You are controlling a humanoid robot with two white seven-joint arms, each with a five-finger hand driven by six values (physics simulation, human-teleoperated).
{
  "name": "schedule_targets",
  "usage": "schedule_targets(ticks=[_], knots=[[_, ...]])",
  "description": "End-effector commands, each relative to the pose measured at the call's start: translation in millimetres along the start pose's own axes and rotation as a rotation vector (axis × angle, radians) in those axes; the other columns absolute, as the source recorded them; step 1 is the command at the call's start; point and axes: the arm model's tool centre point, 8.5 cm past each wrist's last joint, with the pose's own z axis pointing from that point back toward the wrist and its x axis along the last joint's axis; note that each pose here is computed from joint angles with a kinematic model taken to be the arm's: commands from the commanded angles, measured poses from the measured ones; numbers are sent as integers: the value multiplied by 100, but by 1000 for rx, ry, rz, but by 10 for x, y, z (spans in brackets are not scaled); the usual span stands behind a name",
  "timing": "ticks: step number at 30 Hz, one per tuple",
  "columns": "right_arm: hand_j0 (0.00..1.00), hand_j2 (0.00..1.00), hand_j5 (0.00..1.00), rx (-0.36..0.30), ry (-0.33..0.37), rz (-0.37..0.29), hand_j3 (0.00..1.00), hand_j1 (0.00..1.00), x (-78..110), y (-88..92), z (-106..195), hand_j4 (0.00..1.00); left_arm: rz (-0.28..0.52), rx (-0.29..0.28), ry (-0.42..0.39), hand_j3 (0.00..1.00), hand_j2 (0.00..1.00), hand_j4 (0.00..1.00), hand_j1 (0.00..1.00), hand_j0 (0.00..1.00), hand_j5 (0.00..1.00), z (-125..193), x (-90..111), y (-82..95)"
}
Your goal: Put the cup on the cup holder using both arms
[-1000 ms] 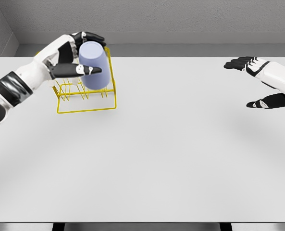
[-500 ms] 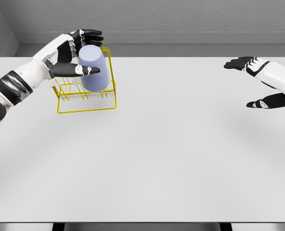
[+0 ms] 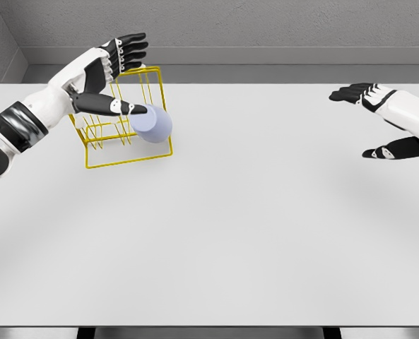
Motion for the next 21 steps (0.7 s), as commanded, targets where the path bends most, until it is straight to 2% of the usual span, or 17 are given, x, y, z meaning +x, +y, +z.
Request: schedule_targets(ticks=[1, 3, 7, 11, 15, 19, 21], knots=[[100, 100, 100, -3, 0, -7, 100, 100, 0, -1, 4, 100, -1, -2, -6, 100, 100, 100, 100, 100, 100, 0, 15, -7], [100, 100, 100, -3, 0, -7, 100, 100, 0, -1, 4, 100, -4, -6, -31, 100, 100, 100, 100, 100, 100, -4, 52, -18], [100, 100, 100, -3, 0, -8, 100, 100, -1, 5, 5, 100, -14, -1, -151, 100, 100, 100, 100, 100, 100, 56, 172, 18], [100, 100, 100, -4, 1, -8, 100, 100, -2, 0, 8, 100, -47, 17, -220, 100, 100, 100, 100, 100, 100, 205, 248, 129], [100, 100, 100, -3, 1, -9, 100, 100, -2, 6, 10, 100, -102, 39, -207, 100, 100, 100, 100, 100, 100, 592, 99, 247], [100, 100, 100, -3, 1, -9, 100, 100, -2, 6, 10, 100, -154, 64, -202, 100, 100, 100, 100, 100, 100, 848, 99, 400], [100, 100, 100, -3, 1, -9, 100, 100, -2, 6, 10, 100, -164, 75, -174, 100, 100, 100, 100, 100, 100, 942, 62, 451]])
